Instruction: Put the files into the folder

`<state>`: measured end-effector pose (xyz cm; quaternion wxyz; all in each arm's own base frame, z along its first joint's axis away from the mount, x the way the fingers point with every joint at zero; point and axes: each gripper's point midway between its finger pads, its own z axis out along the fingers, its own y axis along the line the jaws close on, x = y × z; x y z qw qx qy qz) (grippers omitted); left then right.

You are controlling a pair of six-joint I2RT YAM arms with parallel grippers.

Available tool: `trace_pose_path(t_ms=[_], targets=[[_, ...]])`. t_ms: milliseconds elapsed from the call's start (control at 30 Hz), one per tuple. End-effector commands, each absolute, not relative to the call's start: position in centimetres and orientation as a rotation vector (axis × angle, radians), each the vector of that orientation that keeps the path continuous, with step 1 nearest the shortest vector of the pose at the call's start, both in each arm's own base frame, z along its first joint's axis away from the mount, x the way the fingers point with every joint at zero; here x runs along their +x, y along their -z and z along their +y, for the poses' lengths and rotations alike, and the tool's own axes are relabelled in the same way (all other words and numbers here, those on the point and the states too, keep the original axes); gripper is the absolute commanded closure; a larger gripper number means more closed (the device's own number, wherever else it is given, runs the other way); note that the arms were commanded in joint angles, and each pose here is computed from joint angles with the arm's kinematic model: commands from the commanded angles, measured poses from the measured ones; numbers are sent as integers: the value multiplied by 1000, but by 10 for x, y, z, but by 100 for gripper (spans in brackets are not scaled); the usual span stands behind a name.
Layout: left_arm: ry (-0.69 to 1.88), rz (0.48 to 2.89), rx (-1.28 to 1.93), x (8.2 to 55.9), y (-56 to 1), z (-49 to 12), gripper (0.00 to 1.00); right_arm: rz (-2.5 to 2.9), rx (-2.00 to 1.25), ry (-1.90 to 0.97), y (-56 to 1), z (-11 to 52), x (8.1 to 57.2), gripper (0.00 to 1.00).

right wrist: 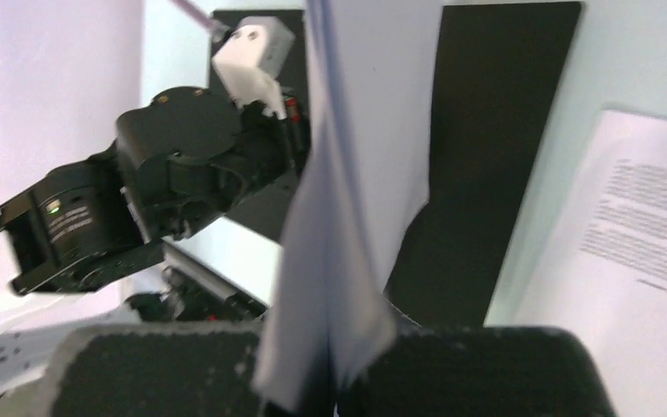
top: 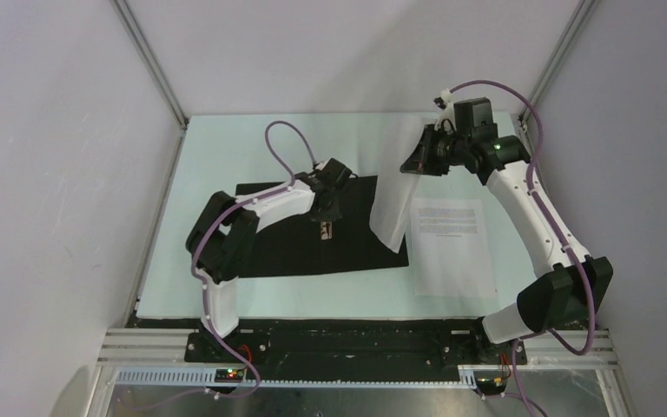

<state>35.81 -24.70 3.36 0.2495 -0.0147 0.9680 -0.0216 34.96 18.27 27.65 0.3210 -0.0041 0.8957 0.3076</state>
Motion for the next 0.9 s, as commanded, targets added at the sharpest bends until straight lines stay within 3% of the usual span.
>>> trace_pose_path(t_ms=[0,100,167,367,867], targets=[[209,2582,-11,344,-64,-253,100,2316,-66,-1069,-286,215,324,100],[224,2603,9,327,-57,-245,100,2355,21,-1163,-255,211,330,100],[242,2614,18,321,-55,-243,100,2481,141,-1132,-200,202,340,100],[282,2633,55,315,-52,-247,100,2729,225,-657,-96,172,349,100],[335,2671,77,299,-43,-247,100,2717,-135,-237,-68,201,342,100]])
